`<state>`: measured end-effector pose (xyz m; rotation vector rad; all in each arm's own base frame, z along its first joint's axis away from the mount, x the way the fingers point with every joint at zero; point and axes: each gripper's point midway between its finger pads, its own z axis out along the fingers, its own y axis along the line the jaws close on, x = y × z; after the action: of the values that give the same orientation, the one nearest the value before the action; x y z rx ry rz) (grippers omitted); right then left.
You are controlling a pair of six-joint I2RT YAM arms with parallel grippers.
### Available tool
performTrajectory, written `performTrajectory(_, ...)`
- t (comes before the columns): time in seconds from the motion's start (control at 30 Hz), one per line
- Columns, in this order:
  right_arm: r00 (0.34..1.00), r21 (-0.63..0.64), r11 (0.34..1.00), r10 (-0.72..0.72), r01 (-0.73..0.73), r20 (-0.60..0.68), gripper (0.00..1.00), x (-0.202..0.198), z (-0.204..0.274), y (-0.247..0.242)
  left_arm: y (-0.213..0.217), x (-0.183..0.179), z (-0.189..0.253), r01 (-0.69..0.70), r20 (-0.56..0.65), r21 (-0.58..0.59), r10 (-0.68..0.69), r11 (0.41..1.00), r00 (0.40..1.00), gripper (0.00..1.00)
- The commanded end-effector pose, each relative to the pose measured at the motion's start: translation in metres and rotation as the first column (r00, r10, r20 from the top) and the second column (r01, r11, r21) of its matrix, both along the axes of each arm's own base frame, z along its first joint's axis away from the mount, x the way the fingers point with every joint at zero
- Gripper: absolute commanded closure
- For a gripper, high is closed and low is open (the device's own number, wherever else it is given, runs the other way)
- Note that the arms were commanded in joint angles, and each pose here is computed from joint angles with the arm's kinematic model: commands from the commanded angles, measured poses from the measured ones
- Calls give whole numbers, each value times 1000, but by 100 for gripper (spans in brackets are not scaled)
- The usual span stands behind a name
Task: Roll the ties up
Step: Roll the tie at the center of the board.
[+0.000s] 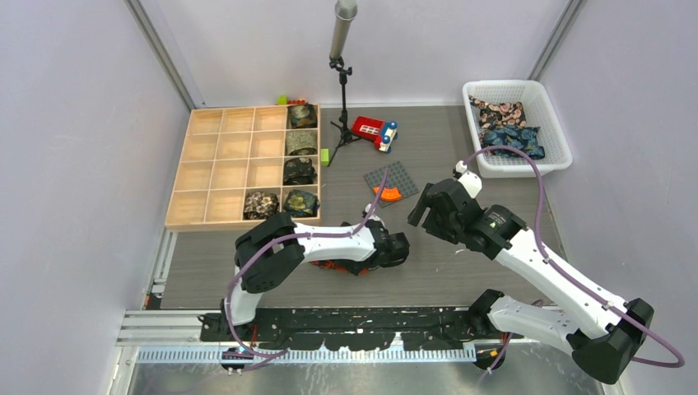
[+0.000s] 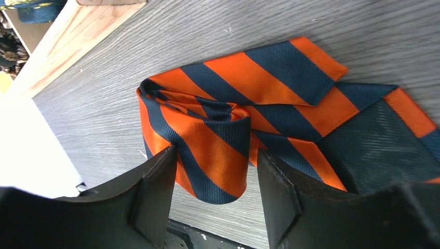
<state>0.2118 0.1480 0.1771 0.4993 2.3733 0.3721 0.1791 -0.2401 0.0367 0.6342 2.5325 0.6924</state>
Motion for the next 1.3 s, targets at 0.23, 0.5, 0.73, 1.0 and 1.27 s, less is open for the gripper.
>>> performTrajectory(0.23,998,144,989,40,-33,-49,22,0,-8,34,-27,0,35,-11,13,-212,15,977,1000,37)
performTrajectory(0.5,979,179,977,143,-116,-144,23,-19,-49,86,-16,-2,64,-4,32,-264,13,965,999,34)
performTrajectory(0.73,961,188,969,197,-160,-193,27,-31,-77,127,21,-5,82,-41,52,-314,60,949,997,33)
performTrajectory(1.0,945,181,963,238,-200,-224,32,-34,-97,159,66,-5,86,-102,60,-352,131,931,990,33)
performTrajectory(1.27,925,148,964,254,-219,-283,38,-43,-128,177,95,1,88,-177,42,-436,216,882,975,33)
